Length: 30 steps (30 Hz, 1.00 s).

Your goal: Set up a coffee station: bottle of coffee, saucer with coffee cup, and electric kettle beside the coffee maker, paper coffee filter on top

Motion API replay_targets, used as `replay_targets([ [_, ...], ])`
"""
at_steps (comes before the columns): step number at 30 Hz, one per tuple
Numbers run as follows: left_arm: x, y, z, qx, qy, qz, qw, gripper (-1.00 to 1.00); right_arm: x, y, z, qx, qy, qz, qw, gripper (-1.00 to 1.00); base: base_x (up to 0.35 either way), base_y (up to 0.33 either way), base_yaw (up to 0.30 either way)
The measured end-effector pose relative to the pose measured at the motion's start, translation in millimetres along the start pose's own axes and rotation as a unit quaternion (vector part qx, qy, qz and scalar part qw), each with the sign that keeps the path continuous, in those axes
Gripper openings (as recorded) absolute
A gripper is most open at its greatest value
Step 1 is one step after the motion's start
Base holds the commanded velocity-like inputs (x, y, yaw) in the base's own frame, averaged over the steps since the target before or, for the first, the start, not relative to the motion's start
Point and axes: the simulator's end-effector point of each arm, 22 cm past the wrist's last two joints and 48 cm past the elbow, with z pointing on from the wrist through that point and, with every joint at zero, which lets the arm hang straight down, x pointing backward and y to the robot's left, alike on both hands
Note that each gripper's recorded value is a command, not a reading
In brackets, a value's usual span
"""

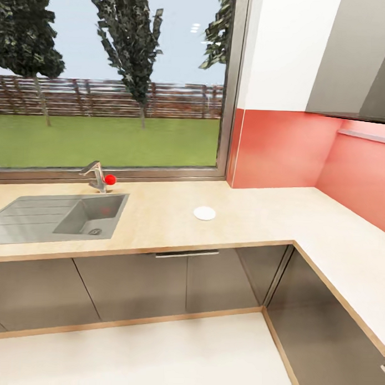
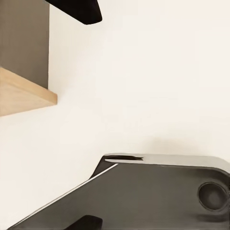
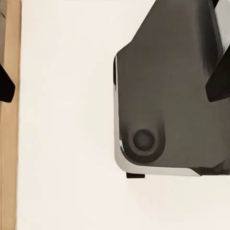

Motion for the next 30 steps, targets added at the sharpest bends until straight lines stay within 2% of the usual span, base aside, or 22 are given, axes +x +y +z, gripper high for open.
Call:
replay_targets([
  [12, -4.7, 0.4, 0.9, -0.001, -0.004, -0.002, 1.0000, 1.00, -6.0, 0.0, 0.0, 0.001, -0.007, 0.003, 1.0000, 1.00, 0.000, -0.003, -0.029],
  [20, -17.7, 1.5, 2.8, -0.002, -0.018, -0.003, 0.9998, 1.00, -32.0, 1.3, -0.4, -0.001, -0.035, 0.004, 0.9994, 1.00, 0.000, 0.000, -0.070],
  [25, -59.3, 9.9, 7.6, -0.009, -0.053, -0.006, 0.9986, 1.00, -104.1, 1.6, -8.0, -0.003, -0.111, 0.007, 0.9938, 1.00, 0.000, 0.000, -0.088],
  [30, -135.4, 30.2, 8.8, -0.029, -0.117, -0.015, 0.9926, 1.00, -189.0, 1.7, -32.1, -0.004, -0.203, 0.011, 0.9791, 1.00, 0.000, 0.000, -0.089],
])
